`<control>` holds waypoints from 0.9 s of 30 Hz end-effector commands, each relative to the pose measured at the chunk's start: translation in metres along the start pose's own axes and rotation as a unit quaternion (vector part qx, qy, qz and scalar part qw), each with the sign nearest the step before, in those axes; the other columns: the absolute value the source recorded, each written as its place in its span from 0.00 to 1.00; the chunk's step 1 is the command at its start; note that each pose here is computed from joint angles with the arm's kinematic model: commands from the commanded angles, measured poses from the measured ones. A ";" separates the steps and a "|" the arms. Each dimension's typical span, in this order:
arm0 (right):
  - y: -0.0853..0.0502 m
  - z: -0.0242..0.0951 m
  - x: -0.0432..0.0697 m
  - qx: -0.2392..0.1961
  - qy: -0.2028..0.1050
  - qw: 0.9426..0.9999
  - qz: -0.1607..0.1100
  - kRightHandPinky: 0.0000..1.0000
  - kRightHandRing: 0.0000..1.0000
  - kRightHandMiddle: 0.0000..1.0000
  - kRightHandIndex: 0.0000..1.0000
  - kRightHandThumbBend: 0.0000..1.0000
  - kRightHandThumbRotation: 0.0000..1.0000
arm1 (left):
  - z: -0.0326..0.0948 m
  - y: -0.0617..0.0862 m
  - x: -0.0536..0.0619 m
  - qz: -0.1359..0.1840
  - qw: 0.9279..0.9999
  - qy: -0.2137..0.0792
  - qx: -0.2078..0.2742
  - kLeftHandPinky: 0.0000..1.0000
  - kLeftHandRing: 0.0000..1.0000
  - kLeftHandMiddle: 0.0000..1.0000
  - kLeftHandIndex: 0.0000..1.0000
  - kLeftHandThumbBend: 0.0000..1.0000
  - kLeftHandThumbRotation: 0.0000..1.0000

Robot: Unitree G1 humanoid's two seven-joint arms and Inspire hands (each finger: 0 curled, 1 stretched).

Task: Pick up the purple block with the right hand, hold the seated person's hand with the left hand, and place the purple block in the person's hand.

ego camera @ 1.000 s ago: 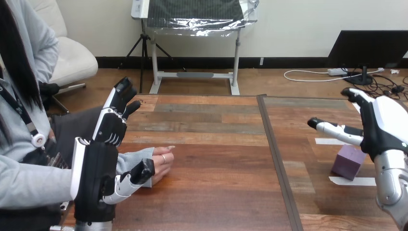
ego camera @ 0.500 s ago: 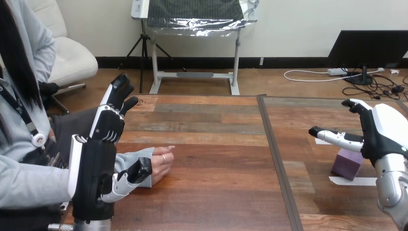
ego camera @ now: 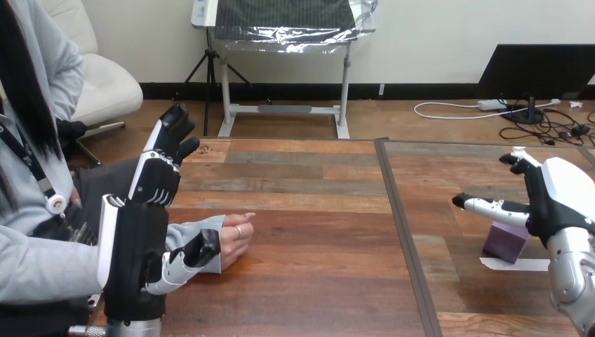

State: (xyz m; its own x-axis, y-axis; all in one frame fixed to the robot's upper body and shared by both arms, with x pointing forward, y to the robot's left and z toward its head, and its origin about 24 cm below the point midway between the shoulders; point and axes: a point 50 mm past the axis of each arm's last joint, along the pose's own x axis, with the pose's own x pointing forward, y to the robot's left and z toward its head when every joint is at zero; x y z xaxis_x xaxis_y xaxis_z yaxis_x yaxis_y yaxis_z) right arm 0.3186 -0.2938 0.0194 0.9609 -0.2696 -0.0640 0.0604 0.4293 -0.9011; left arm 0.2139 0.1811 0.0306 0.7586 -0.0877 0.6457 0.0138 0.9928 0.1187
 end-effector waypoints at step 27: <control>0.014 0.004 -0.001 -0.031 0.016 0.999 0.039 0.79 0.86 0.83 0.83 0.92 0.61 | 0.016 0.002 0.010 0.006 0.999 -0.042 -0.004 0.87 0.93 0.94 0.92 1.00 0.74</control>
State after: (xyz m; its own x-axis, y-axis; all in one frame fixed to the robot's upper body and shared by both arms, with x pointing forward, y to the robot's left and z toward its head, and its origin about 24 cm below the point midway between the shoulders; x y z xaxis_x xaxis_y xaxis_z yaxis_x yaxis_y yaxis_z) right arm 0.3124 -0.2921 0.0047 0.9455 -0.2850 -0.1573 -0.0316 0.4007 -0.9157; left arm 0.2044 0.1835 0.0311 0.7671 -0.0727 0.6373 0.0035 0.9940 0.1092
